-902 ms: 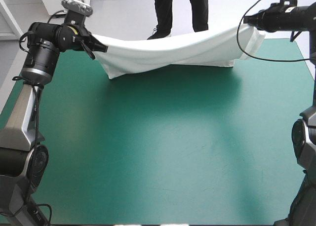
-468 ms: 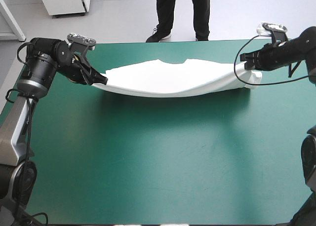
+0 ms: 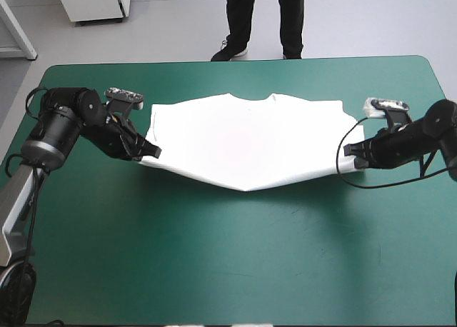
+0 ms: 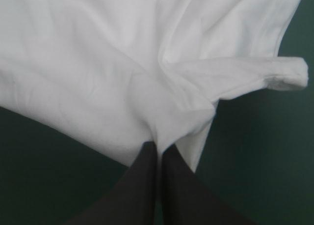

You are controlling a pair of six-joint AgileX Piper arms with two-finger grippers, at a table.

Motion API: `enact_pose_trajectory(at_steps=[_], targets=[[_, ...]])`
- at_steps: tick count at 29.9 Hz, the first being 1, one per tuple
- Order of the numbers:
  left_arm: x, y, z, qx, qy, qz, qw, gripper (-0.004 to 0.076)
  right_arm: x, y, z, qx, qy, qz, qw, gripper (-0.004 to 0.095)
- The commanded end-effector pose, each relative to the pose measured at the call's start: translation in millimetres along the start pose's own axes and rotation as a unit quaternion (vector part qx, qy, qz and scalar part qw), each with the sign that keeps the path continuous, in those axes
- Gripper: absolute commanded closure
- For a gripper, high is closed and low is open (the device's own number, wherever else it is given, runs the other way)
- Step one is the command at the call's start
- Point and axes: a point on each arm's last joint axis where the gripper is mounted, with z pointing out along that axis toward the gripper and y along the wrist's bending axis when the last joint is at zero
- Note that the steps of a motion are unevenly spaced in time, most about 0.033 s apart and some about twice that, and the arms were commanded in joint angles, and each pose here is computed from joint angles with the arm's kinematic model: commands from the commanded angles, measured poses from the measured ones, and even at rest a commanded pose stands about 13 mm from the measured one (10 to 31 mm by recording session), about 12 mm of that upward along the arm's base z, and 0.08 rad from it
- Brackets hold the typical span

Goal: Fold the cloth

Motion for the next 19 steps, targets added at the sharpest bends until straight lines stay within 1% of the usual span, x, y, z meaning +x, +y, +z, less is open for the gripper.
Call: enact_pose_trajectory(at_steps=[1, 6, 9, 10, 12, 15, 16, 17, 19], targets=[[21, -8, -16, 0.013, 0.004, 0.000, 1.000, 0.0733, 14, 7, -9, 0.020, -0.015, -0.025, 0.999, 0.0923], [40, -10, -2, 0.023, 0.034, -0.006, 0.999, 0.0733, 26, 9, -1, 0.025, -0.001, -0.030, 0.999, 0.0923], [48, -11, 4, 0.028, 0.054, -0.009, 0.998, 0.0733, 30, 8, 2, 0.036, 0.010, -0.027, 0.999, 0.0922], [50, -11, 7, 0.029, 0.061, -0.010, 0.998, 0.0732, 32, 7, 3, 0.044, 0.017, -0.034, 0.998, 0.0919], [53, -11, 10, 0.031, 0.068, -0.011, 0.997, 0.0732, 33, 7, 5, 0.046, 0.021, -0.037, 0.998, 0.0888], [55, -11, 12, 0.034, 0.073, -0.012, 0.997, 0.0703, 35, 9, 6, 0.043, 0.028, -0.038, 0.998, 0.0754], [55, -11, 12, 0.034, 0.073, -0.010, 0.997, 0.0673, 35, 9, 6, 0.043, 0.030, -0.037, 0.998, 0.0672], [55, -11, 12, 0.034, 0.073, -0.009, 0.997, 0.0647, 35, 8, 6, 0.045, 0.032, -0.033, 0.998, 0.0613], [55, -12, 11, 0.034, 0.071, -0.008, 0.997, 0.0566, 36, 8, 5, 0.051, 0.035, -0.028, 0.998, 0.0477]])
